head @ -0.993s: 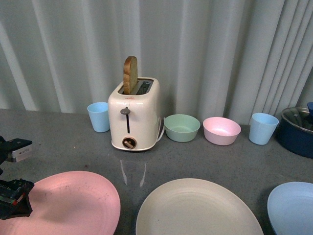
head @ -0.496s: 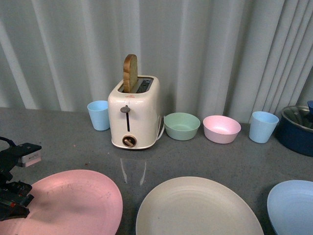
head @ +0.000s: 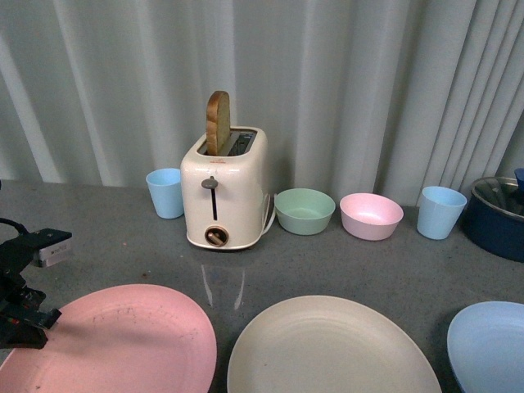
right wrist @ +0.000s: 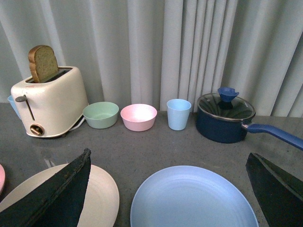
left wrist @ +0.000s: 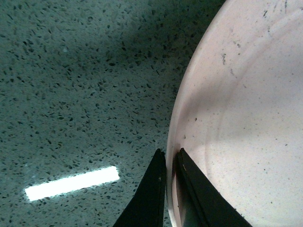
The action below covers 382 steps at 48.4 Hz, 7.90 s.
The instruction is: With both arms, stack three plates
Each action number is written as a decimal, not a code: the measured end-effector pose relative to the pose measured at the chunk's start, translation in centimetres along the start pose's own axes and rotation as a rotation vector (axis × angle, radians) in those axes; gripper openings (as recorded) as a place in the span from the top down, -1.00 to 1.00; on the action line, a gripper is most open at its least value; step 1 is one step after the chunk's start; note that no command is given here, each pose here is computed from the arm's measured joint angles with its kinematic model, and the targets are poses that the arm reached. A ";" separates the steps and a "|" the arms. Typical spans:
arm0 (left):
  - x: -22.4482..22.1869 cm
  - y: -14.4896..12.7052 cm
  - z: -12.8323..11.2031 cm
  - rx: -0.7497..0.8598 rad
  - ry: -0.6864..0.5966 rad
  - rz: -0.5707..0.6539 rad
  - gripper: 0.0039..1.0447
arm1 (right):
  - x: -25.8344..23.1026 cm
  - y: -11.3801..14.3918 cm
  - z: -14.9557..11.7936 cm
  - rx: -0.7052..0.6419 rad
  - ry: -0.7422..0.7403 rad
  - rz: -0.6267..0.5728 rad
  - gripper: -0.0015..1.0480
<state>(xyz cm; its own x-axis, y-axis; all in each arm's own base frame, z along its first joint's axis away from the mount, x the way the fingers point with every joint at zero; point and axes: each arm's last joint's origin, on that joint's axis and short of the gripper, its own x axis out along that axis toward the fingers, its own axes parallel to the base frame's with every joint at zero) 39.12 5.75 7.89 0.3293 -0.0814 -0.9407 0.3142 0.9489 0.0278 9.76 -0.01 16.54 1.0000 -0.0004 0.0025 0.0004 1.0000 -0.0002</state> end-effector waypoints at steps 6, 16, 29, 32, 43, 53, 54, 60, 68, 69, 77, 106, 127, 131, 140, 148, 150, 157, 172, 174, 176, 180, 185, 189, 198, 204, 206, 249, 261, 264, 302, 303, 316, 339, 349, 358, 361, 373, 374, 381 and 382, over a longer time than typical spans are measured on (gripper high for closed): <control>-0.8 1.1 0.4 -0.003 0.000 0.009 0.92 | 0.0 0.0 0.0 0.000 0.000 0.000 -0.86; -4.2 4.0 1.5 -0.048 -0.034 0.039 0.94 | 0.0 0.0 0.0 0.000 0.000 0.000 -0.86; -8.7 4.8 3.5 -0.134 -0.098 -0.013 0.94 | 0.0 0.0 0.0 0.000 0.000 0.000 -0.86; -9.4 4.5 4.1 -0.153 -0.112 -0.040 0.94 | 0.0 0.0 0.0 0.000 0.000 0.000 -0.86; -10.9 0.8 5.5 -0.209 -0.153 -0.171 0.94 | 0.0 0.0 0.0 0.000 0.000 0.000 -0.86; -9.6 -6.0 5.5 -0.172 -0.135 -0.272 0.94 | 0.0 0.0 0.0 0.000 0.000 0.000 -0.86; -9.2 -7.0 5.4 -0.159 -0.126 -0.283 0.94 | 0.0 0.0 0.0 0.000 0.000 0.000 -0.86; -8.0 -11.0 5.3 -0.130 -0.103 -0.333 0.94 | 0.0 0.0 0.0 0.000 0.000 0.000 -0.86; -7.4 -14.2 6.1 -0.106 -0.109 -0.353 0.94 | 0.0 0.0 0.0 0.000 0.000 0.000 -0.86; -7.2 -14.7 6.2 -0.102 -0.107 -0.355 0.94 | 0.0 0.0 0.0 0.000 0.000 0.000 -0.86; -5.1 -17.2 7.1 -0.087 -0.081 -0.337 0.94 | 0.0 0.0 0.0 0.000 0.000 0.000 -0.86; -2.3 -19.3 8.4 -0.086 -0.086 -0.308 0.94 | 0.0 0.0 0.0 0.000 0.000 0.000 -0.86; -1.7 -19.8 8.3 -0.075 -0.086 -0.296 0.94 | 0.0 0.0 0.0 0.000 0.000 0.000 -0.86; -1.7 -19.9 8.4 -0.074 -0.097 -0.297 0.94 | 0.0 0.0 0.0 0.000 0.000 0.000 -0.86; -1.7 -20.1 8.4 -0.072 -0.096 -0.299 0.77 | 0.0 0.0 0.0 0.000 0.000 0.000 -0.86; -1.7 -19.9 8.2 -0.076 -0.084 -0.281 0.29 | 0.0 0.0 0.0 0.000 0.000 0.000 -0.86; -1.8 -19.7 8.2 -0.076 -0.084 -0.270 0.15 | 0.0 0.0 0.0 0.000 0.000 0.000 -0.86; -2.7 -18.7 8.5 -0.082 -0.108 -0.252 -0.22 | 0.0 0.0 0.0 0.000 0.000 0.000 -0.86; -16.5 -14.2 8.5 0.016 -0.655 -0.035 -0.87 | 0.0 0.0 0.0 0.000 0.000 0.000 -0.86; -18.4 -14.4 7.3 0.032 -0.705 -0.027 -0.87 | 0.0 0.0 0.0 0.000 0.000 0.000 -0.86; -20.1 -14.6 5.9 0.047 -0.740 -0.025 -0.87 | 0.0 0.0 0.0 0.000 0.000 0.000 -0.86; -22.9 -14.9 2.1 -0.097 -1.034 0.198 -0.58 | 0.0 0.0 0.0 0.000 0.000 0.000 -0.86; -24.2 -14.4 -3.5 -0.195 -1.237 0.262 -0.16 | 0.0 0.0 0.0 0.000 0.000 -0.002 -0.86; -23.2 -14.0 -6.2 -0.211 -1.252 0.271 0.15 | 0.0 0.0 0.0 0.000 0.000 0.000 -0.86; -19.7 -13.6 -10.4 -0.207 -1.186 0.248 0.90 | 0.0 0.0 0.0 0.000 0.000 0.000 -0.86; -19.2 -13.4 -12.7 -0.220 -1.208 0.261 0.94 | 0.0 0.0 0.0 0.000 0.000 0.001 -0.86; -18.8 -13.4 -13.3 -0.221 -1.202 0.261 0.94 | 0.0 0.0 0.0 0.000 0.000 0.000 -0.86; -17.6 -13.8 -19.2 -0.216 -1.242 0.264 0.94 | 0.0 0.0 0.0 0.000 0.000 0.000 -0.86; -17.8 -13.9 -19.7 -0.216 -1.242 0.264 0.94 | 0.0 0.0 0.0 0.000 0.000 0.000 -0.86; -17.9 -14.0 -19.8 -0.216 -1.242 0.264 0.94 | 0.0 0.0 0.0 0.000 0.000 0.000 -0.86; -18.1 -14.5 -21.3 -0.217 -1.234 0.262 0.66 | 0.0 0.0 0.0 0.000 0.000 0.000 -0.86; -18.1 -14.5 -21.3 -0.217 -1.234 0.262 0.56 | 0.0 0.0 0.0 0.000 0.000 0.000 -0.86; -18.1 -14.5 -21.3 -0.217 -1.234 0.262 -0.37 | 0.0 0.0 0.0 0.000 0.000 0.000 -0.86; -18.1 -14.5 -21.3 -0.217 -1.235 0.263 -0.87 | 10.8 -8.5 2.5 0.074 0.313 -0.349 -0.86; -18.1 -14.5 -21.3 -0.217 -1.235 0.262 -0.87 | 14.9 -12.9 -2.8 0.255 0.691 -0.263 -0.86; -18.1 -14.5 -21.3 -0.217 -1.235 0.262 -0.87 | 15.5 -14.0 -7.3 0.173 0.889 -0.184 -0.86; -18.1 -14.5 -21.3 -0.217 -1.235 0.262 -0.87 | 15.5 -14.2 -8.2 0.142 0.906 -0.175 -0.86; -18.1 -14.5 -21.3 -0.217 -1.235 0.262 -0.87 | 16.1 -14.1 -9.8 0.042 0.920 -0.148 -0.86; -18.1 -14.5 -21.3 -0.217 -1.235 0.262 -0.87 | 16.1 -14.1 -9.9 0.042 0.922 -0.147 -0.86; -18.1 -14.5 -21.3 -0.217 -1.235 0.263 -0.87 | 16.3 -14.1 -10.5 0.039 0.929 -0.143 -0.86; -18.1 -14.5 -21.3 -0.217 -1.235 0.263 -0.87 | 16.4 -14.1 -10.7 0.039 0.929 -0.143 -0.86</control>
<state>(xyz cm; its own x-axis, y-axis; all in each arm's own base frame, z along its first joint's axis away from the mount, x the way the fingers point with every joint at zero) 9.62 -0.02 17.27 0.9997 -0.0019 0.0242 0.0019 1.0000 -0.0010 26.17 -14.12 5.87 0.5920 -0.1060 -0.7990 0.1400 0.9898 -0.0276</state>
